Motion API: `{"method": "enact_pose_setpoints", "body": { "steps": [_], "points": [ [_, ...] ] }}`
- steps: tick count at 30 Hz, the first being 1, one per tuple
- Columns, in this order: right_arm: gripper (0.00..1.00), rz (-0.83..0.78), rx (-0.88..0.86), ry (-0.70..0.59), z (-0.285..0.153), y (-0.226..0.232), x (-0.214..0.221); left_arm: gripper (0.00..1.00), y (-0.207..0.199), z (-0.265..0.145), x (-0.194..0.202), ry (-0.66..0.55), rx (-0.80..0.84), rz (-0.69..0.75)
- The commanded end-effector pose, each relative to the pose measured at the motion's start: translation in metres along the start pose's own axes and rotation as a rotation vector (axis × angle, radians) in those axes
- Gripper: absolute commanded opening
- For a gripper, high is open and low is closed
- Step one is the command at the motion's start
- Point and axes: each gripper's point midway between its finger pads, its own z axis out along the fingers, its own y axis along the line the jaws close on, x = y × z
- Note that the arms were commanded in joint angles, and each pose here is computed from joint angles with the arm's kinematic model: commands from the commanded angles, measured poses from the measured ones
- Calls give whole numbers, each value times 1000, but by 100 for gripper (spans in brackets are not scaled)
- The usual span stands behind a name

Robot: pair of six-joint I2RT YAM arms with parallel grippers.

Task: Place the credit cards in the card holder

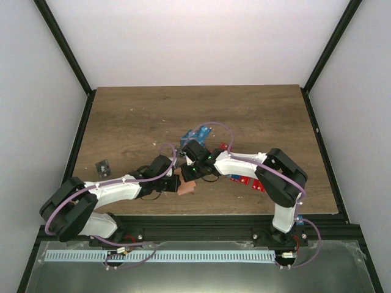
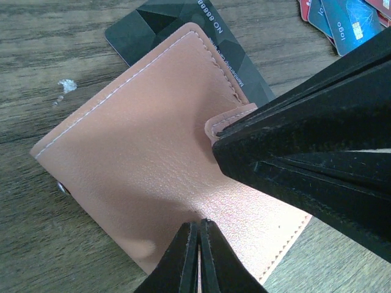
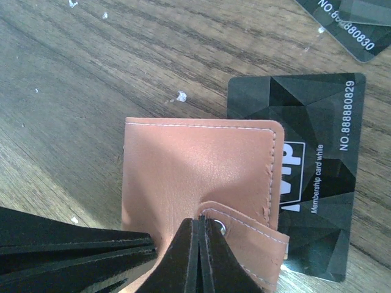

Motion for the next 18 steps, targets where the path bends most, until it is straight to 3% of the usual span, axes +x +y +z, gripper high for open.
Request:
{"method": "enact_pose_setpoints", "body": {
  "steps": [1,18],
  "points": [
    [1,-20,22,153,4,-2,44,5,-1,5,6,16,16,14],
    [1,-45,-43,93,-13,13,32,5,0,3,6,10,17,13]
  ]
}}
